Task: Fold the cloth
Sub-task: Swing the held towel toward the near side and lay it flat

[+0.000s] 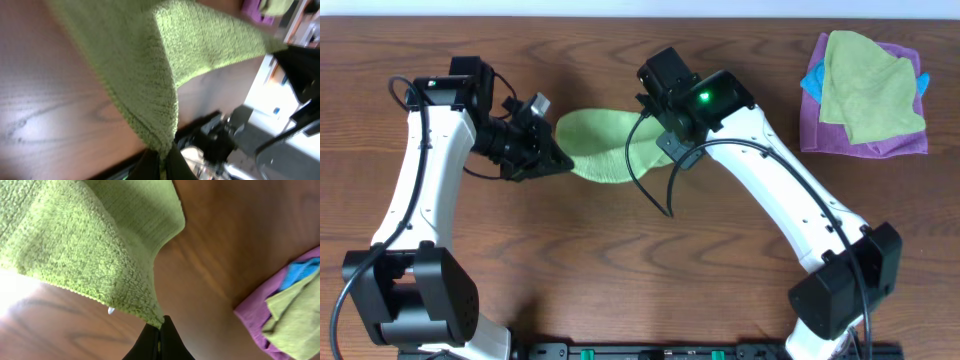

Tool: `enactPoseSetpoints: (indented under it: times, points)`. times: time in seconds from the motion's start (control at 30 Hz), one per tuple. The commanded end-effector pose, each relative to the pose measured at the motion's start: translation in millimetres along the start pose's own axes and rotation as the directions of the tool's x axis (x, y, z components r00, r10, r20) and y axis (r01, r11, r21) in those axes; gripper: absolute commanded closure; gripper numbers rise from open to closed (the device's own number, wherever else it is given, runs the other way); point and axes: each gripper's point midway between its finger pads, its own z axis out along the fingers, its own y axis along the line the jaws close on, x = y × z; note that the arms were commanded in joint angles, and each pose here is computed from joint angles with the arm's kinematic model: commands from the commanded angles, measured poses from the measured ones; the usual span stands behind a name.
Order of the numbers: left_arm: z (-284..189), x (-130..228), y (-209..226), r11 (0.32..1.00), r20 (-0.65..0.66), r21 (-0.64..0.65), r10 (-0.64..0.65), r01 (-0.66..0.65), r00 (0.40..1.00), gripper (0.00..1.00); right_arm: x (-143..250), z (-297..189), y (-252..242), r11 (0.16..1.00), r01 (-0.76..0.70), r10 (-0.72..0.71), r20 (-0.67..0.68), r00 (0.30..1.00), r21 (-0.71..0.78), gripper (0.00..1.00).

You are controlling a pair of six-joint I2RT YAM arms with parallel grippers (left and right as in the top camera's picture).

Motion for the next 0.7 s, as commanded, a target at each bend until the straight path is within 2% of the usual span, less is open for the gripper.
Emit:
enactPoseSetpoints:
  times: [0.0,0.13,0.33,0.43,0.67]
  points:
    - [-1.3,9.0,5.3,0.993,-0.032,-0.041,0.110,-0.112,0.993,0.94,-0.5,-15.8,12.1,0.997,-0.013,0.016,0.034,0.999,-0.071,0.98]
    - [-2.0,15.7,16.3,0.980,-0.057,-0.137,0.140,-0.147,0.989,0.94,1.8,-11.6,24.4,0.991,-0.009,0.012,0.027,1.000,-0.133,0.98]
    - [-23.3,25.2,19.2,0.936,0.007,-0.284,0.218,-0.207,0.976,0.94,9.0,-3.6,35.4,0.984,-0.023,0.024,0.002,1.000,-0.178,0.98]
    - [-27.5,37.0,20.4,0.928,0.047,-0.304,0.240,-0.215,0.970,0.94,6.2,-8.8,36.1,0.982,-0.027,0.036,0.045,0.998,-0.187,0.98]
    - [13.7,63.7,51.2,0.962,0.078,-0.248,0.137,-0.114,0.987,0.94,41.9,-4.1,50.1,0.975,-0.053,0.066,0.054,0.996,-0.215,0.98]
